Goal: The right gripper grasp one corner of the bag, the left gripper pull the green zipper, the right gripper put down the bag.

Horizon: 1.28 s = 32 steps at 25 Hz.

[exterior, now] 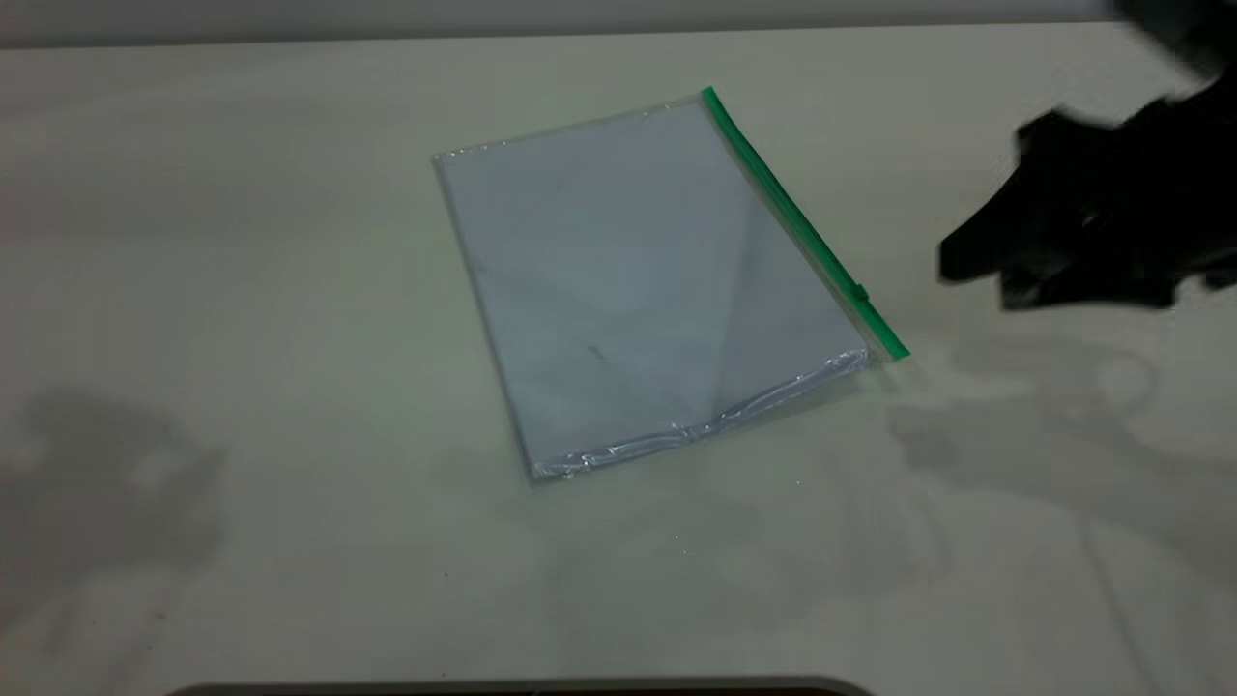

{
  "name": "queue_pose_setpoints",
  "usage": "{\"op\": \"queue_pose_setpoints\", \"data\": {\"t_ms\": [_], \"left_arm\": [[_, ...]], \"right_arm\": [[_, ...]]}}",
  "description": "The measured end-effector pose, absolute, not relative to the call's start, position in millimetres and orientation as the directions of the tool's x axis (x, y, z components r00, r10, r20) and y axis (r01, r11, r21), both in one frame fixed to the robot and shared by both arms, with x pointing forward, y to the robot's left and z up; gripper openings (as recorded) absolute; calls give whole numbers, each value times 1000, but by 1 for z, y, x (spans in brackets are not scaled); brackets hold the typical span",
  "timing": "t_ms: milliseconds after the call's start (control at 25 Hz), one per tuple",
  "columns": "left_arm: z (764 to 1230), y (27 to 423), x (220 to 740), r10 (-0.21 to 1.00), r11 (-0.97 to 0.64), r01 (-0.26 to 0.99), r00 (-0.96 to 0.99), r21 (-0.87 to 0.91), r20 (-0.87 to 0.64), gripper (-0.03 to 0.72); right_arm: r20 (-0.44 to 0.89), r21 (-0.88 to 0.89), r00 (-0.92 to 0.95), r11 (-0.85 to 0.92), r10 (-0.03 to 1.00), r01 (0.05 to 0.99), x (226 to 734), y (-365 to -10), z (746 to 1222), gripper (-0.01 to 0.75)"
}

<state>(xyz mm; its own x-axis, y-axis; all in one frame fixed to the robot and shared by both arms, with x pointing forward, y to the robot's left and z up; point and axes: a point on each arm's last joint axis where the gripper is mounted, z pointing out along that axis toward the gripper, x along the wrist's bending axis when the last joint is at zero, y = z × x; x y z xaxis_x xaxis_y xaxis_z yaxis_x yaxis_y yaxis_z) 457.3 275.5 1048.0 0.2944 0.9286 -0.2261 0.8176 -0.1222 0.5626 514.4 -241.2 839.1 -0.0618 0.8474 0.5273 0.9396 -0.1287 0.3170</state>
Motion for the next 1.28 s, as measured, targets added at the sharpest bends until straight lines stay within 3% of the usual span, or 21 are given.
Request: {"op": "queue_pose_setpoints", "data": {"t_ms": [480, 720, 960, 1160, 1280], "left_arm": [[1048, 275, 457, 927, -127, 816, 300, 565, -224, 523], [1048, 275, 457, 927, -125, 816, 299, 565, -226, 523], [1048, 275, 457, 927, -125, 816, 299, 565, -226, 523], [1048, 275, 457, 927, -123, 816, 298, 565, -228, 523], [1048, 275, 457, 927, -122, 816, 298, 566, -229, 523]], "right_arm": [[623, 193, -25, -123, 782, 974, 554, -230, 750, 484], [707, 189, -45, -127, 706, 974, 561, -222, 741, 484], [715, 202, -54, -132, 697, 971, 573, -221, 732, 473], [721, 187, -38, -142, 692, 972, 573, -220, 729, 356], [735, 188, -43, -143, 677, 972, 573, -219, 730, 208]]}}
